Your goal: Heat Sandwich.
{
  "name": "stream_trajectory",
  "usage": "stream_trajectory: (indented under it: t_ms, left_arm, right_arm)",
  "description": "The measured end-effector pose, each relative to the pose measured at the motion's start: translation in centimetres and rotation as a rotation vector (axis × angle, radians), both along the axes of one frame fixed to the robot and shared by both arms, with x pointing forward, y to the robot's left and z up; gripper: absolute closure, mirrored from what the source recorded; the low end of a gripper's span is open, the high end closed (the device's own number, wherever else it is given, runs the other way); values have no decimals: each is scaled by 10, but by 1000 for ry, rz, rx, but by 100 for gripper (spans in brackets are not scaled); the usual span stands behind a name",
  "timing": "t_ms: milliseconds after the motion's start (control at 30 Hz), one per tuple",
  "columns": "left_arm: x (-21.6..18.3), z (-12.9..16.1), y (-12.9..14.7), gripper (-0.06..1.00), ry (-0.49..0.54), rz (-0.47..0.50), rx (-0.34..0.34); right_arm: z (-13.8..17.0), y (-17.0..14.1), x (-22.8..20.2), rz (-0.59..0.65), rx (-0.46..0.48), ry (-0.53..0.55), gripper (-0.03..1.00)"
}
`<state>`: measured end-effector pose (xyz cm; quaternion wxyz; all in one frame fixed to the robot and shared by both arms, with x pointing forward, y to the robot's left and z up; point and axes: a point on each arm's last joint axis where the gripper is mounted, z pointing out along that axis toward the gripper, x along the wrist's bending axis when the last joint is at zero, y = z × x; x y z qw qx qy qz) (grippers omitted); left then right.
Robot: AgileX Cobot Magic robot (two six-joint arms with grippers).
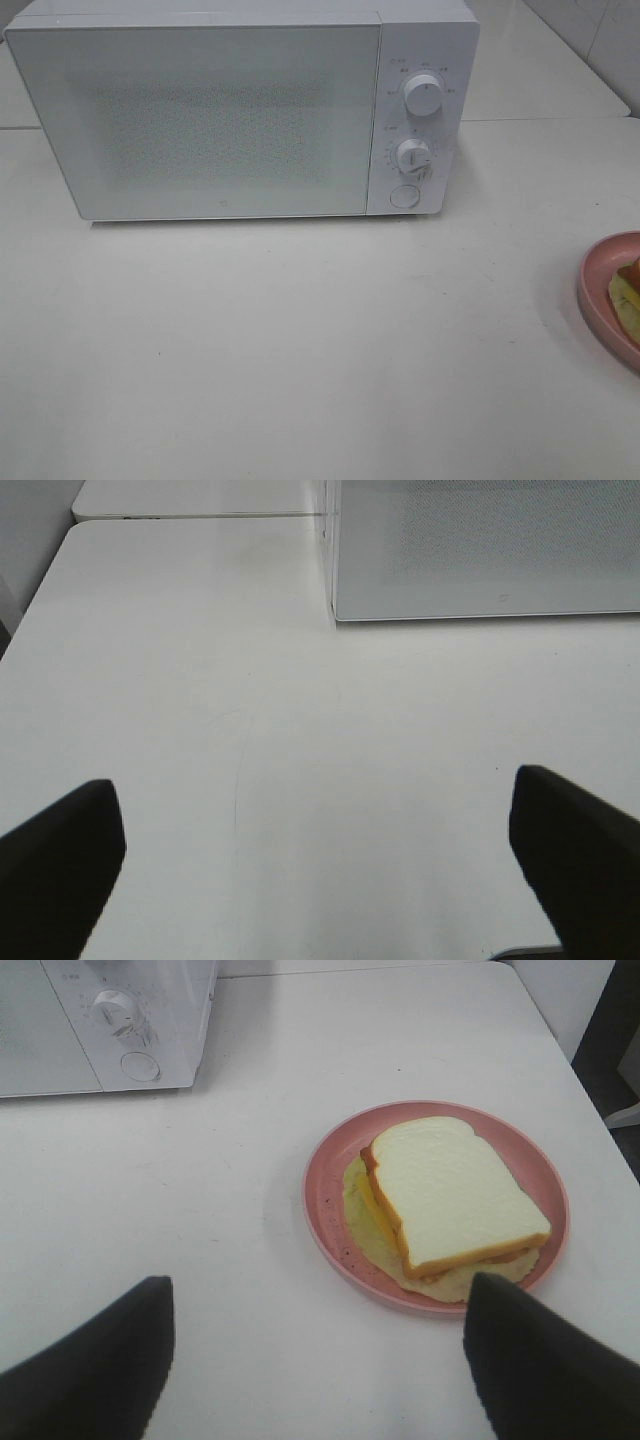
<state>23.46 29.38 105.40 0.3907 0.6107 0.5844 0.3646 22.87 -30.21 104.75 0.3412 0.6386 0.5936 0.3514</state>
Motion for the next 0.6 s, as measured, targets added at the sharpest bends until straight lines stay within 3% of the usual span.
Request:
stream_trajectory:
  t_ms: [600]
  left_arm:
    - [0,0,0,-5,0,0,0]
  right_arm:
    - [0,0,0,0,0,0,20]
